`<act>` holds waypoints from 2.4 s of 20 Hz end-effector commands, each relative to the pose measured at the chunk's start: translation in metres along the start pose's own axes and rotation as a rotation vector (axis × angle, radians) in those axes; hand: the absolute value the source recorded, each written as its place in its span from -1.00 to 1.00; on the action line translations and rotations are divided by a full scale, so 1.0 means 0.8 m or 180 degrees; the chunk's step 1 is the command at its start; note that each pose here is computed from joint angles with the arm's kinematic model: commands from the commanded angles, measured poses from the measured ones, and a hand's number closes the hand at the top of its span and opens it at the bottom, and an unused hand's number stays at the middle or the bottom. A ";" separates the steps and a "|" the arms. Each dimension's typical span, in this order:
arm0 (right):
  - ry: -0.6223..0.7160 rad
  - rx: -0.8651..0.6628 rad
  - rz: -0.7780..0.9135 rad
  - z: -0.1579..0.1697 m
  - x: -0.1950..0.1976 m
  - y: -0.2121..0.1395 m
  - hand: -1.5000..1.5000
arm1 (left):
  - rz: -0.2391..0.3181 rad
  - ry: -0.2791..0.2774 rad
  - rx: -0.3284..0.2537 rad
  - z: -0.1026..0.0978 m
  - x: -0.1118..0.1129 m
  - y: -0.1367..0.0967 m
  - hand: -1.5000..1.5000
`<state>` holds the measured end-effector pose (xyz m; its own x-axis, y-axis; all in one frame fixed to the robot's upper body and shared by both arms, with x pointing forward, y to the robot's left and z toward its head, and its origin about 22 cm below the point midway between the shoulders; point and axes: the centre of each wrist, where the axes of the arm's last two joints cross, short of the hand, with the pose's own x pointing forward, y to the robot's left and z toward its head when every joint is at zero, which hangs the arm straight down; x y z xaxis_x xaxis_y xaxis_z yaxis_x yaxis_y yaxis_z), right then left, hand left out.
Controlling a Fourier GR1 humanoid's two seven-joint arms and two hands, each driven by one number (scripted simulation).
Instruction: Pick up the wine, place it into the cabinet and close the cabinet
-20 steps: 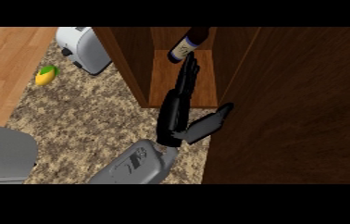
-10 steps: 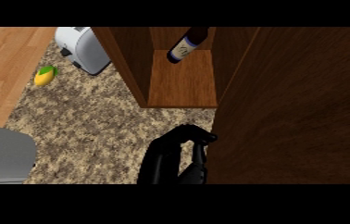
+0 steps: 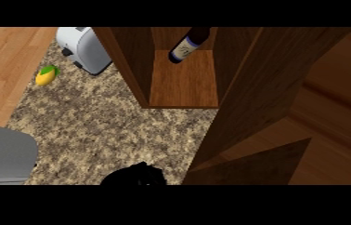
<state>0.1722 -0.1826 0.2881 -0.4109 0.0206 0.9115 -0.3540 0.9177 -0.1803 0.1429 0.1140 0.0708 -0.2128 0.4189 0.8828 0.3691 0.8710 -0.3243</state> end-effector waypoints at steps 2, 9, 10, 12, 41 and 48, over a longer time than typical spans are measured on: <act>-0.0081 0.0626 -0.0265 0.012 0.003 0.028 1.00 | 0.0005 0.0058 -0.0164 0.031 0.037 0.032 1.00; 0.0104 0.1137 -0.0542 0.006 0.004 0.075 1.00 | 0.0049 -0.0093 -0.0059 0.048 0.069 0.090 1.00; 0.0124 0.1224 -0.0599 0.007 0.011 0.078 1.00 | -0.0002 -0.0110 -0.0043 0.047 0.078 0.098 1.00; 0.0103 0.1219 -0.0561 0.001 0.001 0.104 1.00 | -0.0077 -0.0137 0.0014 0.052 0.087 0.130 1.00; 0.0541 0.0196 0.0119 -0.286 -0.116 0.175 1.00 | -0.0101 -0.0226 -0.0273 0.054 0.199 0.243 1.00; 0.0631 0.0011 0.0356 -0.295 -0.173 0.108 1.00 | -0.0121 -0.0257 -0.0170 0.056 0.201 0.263 1.00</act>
<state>0.3447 0.0393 0.2626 -0.3680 0.1213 0.9219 -0.4506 0.8440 -0.2910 0.1445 0.3690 0.1270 -0.2872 0.4137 0.8639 0.4182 0.8656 -0.2755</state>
